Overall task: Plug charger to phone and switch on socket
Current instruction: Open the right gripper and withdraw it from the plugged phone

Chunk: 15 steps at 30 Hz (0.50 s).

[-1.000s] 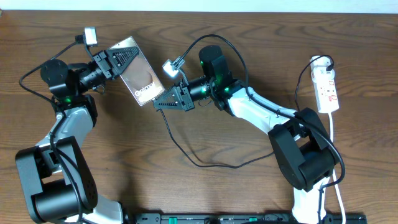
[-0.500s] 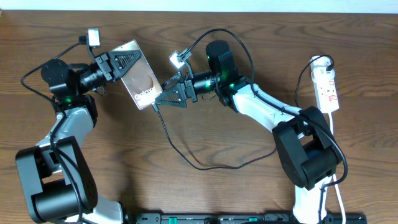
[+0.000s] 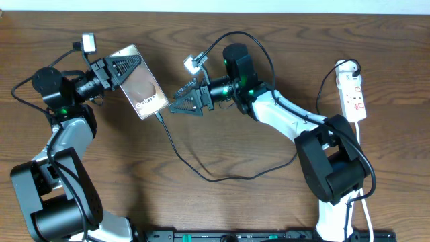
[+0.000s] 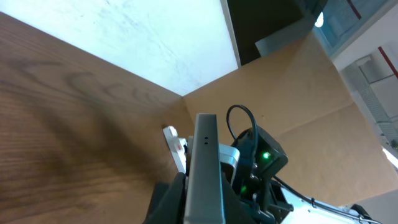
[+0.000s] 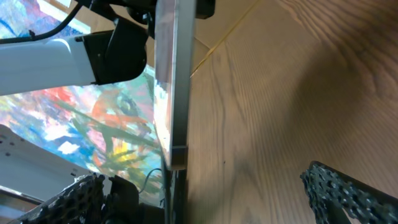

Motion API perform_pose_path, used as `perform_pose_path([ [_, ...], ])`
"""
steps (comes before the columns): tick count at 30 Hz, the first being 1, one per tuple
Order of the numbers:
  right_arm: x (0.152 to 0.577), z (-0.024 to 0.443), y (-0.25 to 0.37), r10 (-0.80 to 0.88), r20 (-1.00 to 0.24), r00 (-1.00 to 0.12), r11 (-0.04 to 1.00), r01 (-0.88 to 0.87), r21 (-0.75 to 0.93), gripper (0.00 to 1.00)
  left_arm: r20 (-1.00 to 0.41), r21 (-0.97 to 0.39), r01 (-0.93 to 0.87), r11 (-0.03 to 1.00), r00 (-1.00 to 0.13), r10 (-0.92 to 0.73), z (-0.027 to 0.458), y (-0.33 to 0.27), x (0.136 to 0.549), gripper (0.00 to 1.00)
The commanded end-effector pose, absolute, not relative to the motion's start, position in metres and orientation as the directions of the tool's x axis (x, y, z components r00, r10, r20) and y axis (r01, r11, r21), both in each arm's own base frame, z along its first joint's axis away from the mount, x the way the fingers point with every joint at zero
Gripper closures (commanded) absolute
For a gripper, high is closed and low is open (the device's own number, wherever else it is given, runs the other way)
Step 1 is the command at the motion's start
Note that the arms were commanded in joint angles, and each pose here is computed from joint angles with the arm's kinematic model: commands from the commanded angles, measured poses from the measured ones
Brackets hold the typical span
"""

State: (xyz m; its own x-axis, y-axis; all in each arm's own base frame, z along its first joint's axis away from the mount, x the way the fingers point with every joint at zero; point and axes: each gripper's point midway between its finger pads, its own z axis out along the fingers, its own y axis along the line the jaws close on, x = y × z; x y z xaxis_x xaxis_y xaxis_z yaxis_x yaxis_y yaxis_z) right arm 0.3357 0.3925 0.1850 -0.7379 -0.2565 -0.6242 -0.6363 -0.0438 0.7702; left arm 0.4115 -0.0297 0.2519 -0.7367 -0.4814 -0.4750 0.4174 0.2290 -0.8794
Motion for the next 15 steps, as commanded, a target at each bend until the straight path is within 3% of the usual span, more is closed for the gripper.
perform_pose_path([
  [1, 0.347, 0.193, 0.384, -0.237, -0.633, -0.737, -0.033, -0.645, 0.763, 0.01, -0.467, -0.884, 0.413, 0.221, -0.749, -0.471, 0.252, -0.030, 0.409, 0.93],
  [8, 0.363, 0.183, 0.366, -0.215, -0.579, -0.786, 0.035, -0.599, 0.800, 0.01, -0.434, -0.901, 0.370, 0.227, -0.763, -0.478, 0.238, -0.029, 0.412, 0.93],
  [15, 0.375, 0.142, 0.354, -0.203, -0.497, -0.843, 0.248, -0.536, 0.807, 0.01, -0.353, -0.934, 0.259, 0.247, -0.787, -0.505, 0.206, -0.026, 0.415, 0.93],
])
